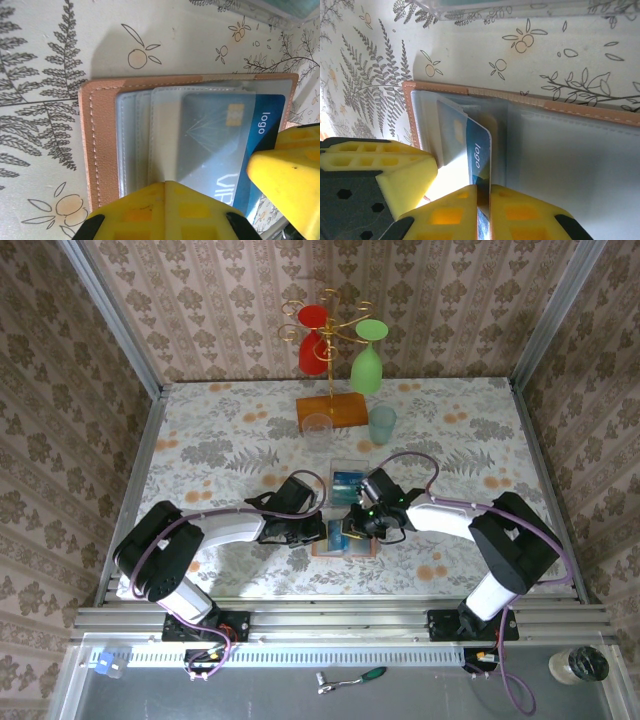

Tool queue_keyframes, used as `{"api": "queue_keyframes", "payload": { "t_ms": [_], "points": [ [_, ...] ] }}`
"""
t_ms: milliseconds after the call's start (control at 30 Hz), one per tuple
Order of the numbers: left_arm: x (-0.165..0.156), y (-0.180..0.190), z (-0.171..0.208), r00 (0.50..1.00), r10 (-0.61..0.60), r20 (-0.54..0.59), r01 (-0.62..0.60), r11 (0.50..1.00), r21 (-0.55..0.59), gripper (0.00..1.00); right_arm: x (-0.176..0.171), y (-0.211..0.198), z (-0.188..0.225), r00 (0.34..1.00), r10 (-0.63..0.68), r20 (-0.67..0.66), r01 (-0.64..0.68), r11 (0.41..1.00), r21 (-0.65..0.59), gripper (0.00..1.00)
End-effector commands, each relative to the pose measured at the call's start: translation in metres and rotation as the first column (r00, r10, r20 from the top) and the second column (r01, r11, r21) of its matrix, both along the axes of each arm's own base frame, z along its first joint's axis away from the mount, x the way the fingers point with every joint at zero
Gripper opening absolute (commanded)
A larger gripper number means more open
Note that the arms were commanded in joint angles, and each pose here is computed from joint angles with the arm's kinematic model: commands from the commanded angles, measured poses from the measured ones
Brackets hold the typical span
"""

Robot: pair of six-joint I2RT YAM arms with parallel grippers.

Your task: Take the credit cards out of the card holder

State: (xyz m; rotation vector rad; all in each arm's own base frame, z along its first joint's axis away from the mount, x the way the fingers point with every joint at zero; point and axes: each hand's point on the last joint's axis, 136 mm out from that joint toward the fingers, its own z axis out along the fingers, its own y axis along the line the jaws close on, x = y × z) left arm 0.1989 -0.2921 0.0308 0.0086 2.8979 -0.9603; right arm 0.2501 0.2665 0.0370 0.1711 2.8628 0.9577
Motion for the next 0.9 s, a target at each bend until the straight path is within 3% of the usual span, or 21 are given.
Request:
{"api": "queue_keyframes", "payload": {
  "t_ms": [0, 500, 867],
  "points": [
    [-0.005, 0.006, -0.009, 1.0, -0.011, -0.012, 0.011, 0.999, 0.038, 0.02, -0.006, -0.016, -0.007, 1.0, -0.014, -0.013, 0.013, 0.998, -0.056, 0.12],
    [-0.008, 0.009, -0.01, 1.0, -0.007, -0.016, 0.008, 0.999, 0.047, 0.02, -0.007, -0.028, 0.001, 1.0, -0.007, 0.001, 0.007, 0.996, -0.089, 0.09],
    [-0.009, 0.011, -0.006, 1.0, -0.003, -0.008, 0.003, 0.999, 0.041, 0.02, -0.004, -0.034, 0.03, 0.996, 0.06, 0.063, -0.052, 0.991, -0.126, 0.07]
  ]
}}
